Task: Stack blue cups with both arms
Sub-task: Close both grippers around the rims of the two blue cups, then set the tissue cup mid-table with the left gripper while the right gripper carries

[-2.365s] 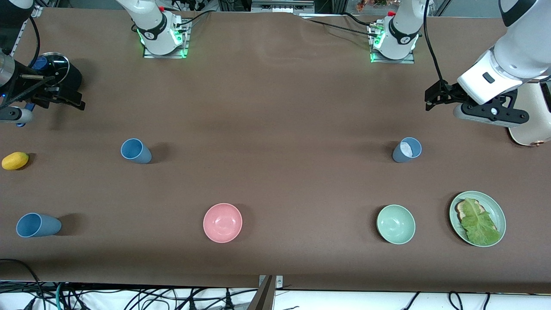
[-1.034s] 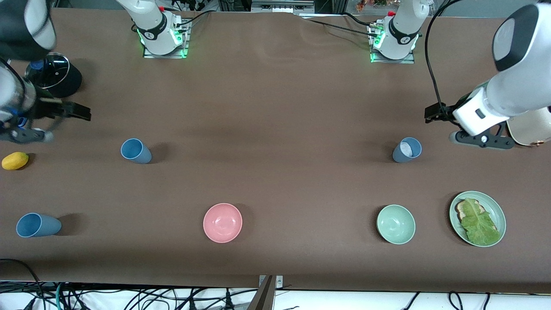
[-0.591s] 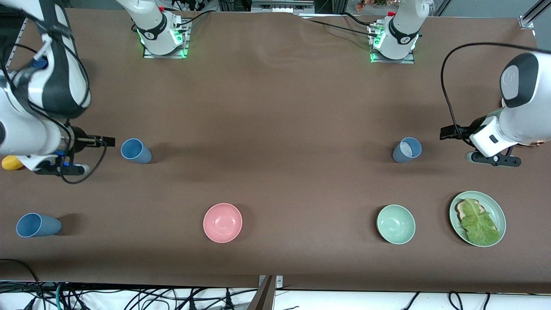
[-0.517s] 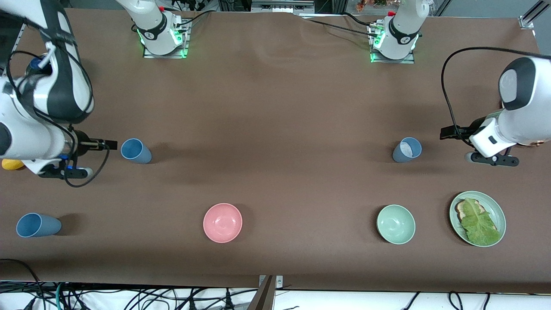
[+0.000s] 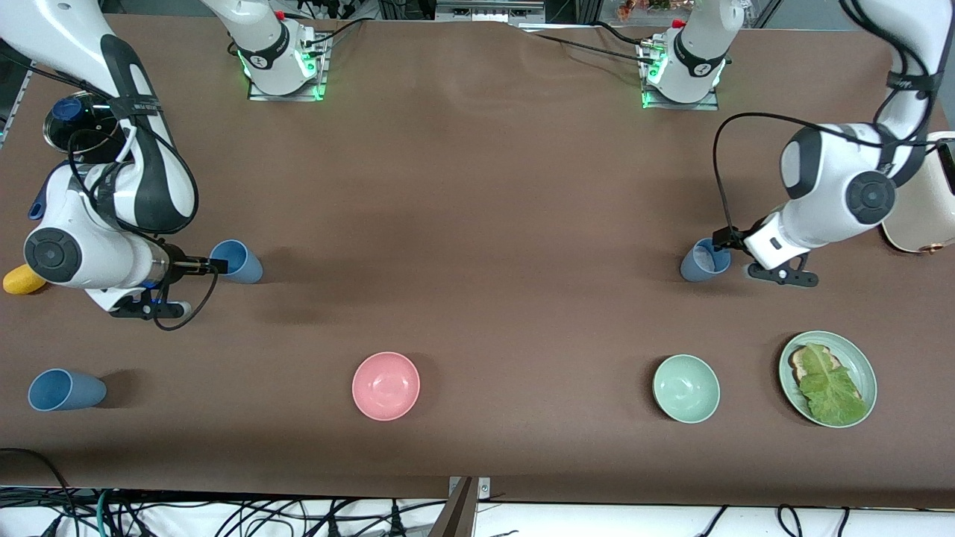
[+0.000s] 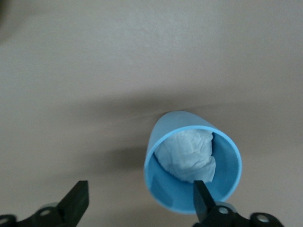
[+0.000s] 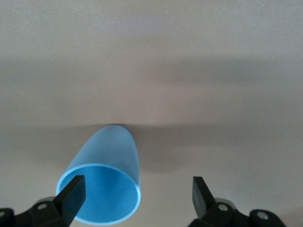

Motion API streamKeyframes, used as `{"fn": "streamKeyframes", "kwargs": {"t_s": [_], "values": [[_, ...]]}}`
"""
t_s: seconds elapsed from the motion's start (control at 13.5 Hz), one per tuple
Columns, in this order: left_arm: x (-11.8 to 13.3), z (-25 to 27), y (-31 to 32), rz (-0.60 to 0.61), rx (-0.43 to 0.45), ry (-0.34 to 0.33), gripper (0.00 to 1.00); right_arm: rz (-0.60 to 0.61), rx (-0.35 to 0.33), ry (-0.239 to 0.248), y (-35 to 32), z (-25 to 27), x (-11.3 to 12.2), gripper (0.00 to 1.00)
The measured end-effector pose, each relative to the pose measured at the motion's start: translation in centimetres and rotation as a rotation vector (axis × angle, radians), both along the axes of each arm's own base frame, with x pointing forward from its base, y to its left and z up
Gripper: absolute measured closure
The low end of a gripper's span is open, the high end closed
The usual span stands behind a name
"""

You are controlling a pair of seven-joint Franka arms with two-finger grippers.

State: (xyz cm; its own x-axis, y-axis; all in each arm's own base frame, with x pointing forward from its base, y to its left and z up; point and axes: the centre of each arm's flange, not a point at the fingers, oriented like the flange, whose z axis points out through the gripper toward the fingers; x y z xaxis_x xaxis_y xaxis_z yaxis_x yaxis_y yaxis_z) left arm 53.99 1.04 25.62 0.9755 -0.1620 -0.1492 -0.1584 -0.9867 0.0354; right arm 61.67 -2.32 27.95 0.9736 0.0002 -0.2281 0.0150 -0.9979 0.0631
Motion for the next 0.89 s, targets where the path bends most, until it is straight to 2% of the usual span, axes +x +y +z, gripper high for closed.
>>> {"fn": "streamKeyframes", "kwargs": {"t_s": [0.15, 0.37, 0.52, 0.59, 0.89], "values": [[0.1, -1.5, -0.9, -0.017, -0.002, 0.003, 0.32, 0.015, 0.002, -0.026, -0.6, -1.1, -1.3, 0.00], [0.5, -1.7, -1.1, -0.020, -0.003, -0.002, 0.64, 0.026, 0.005, -0.028, -1.3, -2.6, -2.7, 0.00], [1.5, -0.5, -1.8, -0.032, -0.005, -0.005, 0.90, 0.026, 0.006, -0.020, -1.3, -3.1, -3.1, 0.26], [2.2, 0.5, -3.0, -0.051, -0.010, -0.001, 0.95, 0.025, 0.006, -0.016, -1.3, -3.2, -3.2, 0.39], [3.8, 4.6, -11.9, -0.055, -0.052, -0.022, 0.95, 0.017, 0.014, -0.011, -1.2, -3.2, -3.3, 0.84]]}}
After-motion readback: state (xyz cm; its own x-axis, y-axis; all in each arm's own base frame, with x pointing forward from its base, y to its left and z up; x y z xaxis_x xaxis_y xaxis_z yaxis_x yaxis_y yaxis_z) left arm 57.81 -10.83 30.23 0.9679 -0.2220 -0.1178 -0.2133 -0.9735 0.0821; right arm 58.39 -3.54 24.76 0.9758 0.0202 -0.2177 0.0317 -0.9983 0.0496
